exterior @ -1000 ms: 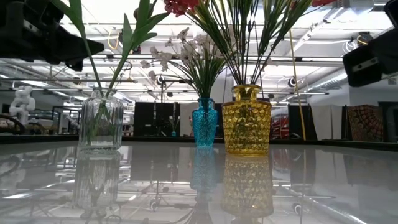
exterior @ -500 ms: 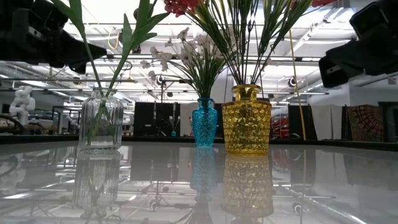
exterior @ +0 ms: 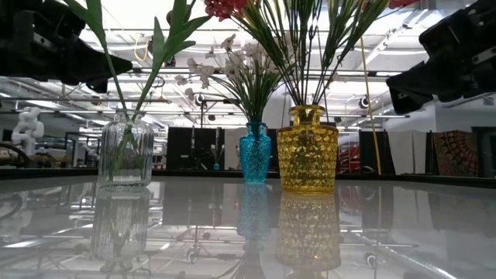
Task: Sort flowers into vase by color
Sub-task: Return to Home Position
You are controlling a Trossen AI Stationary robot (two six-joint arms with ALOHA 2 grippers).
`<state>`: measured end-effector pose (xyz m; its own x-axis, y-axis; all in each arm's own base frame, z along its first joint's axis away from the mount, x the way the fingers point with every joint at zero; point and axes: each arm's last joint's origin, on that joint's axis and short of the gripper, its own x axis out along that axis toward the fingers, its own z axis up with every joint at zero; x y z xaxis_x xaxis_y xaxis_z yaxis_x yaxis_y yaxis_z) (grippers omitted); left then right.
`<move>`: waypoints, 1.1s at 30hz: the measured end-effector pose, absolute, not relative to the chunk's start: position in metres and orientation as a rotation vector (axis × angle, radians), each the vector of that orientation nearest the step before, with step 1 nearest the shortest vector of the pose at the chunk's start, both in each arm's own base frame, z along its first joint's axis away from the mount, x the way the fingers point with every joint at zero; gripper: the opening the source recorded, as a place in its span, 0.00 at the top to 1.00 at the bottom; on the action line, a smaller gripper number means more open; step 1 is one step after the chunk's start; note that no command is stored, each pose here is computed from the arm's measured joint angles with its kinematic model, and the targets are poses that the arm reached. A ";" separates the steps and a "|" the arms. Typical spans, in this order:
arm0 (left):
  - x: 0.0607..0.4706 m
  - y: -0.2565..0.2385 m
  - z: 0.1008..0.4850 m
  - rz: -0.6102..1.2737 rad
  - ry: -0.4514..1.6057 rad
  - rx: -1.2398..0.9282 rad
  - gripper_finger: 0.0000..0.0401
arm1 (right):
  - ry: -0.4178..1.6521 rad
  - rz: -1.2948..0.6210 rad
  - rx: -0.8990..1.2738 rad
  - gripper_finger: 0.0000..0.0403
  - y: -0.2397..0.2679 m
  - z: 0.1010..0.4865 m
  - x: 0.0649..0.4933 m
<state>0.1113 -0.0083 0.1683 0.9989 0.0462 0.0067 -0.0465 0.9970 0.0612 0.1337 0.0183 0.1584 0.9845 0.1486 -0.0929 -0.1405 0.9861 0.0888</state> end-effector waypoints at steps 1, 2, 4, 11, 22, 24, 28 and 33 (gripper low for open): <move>0.111 -0.008 0.168 0.041 0.001 0.062 1.00 | 0.108 0.149 0.082 1.00 0.017 0.158 0.133; 0.111 -0.009 0.167 0.040 0.005 0.063 1.00 | 0.111 0.148 0.084 1.00 0.017 0.158 0.132; 0.110 -0.008 0.167 0.040 0.002 0.063 1.00 | 0.101 0.140 0.093 1.00 0.015 0.160 0.129; 0.106 -0.008 0.169 0.041 -0.026 0.082 1.00 | 0.077 0.124 0.090 1.00 0.012 0.163 0.117; 0.100 -0.006 0.175 0.040 -0.090 0.102 1.00 | 0.037 0.134 0.065 1.00 0.011 0.166 0.103; 0.100 -0.003 0.174 0.065 -0.083 0.087 1.00 | 0.012 0.151 0.058 1.00 0.011 0.168 0.101; 0.098 0.001 0.169 0.101 -0.038 0.064 1.00 | -0.006 0.147 0.034 1.00 0.011 0.169 0.098; 0.097 0.003 0.168 0.084 -0.037 0.058 1.00 | -0.016 0.148 0.013 1.00 0.011 0.170 0.097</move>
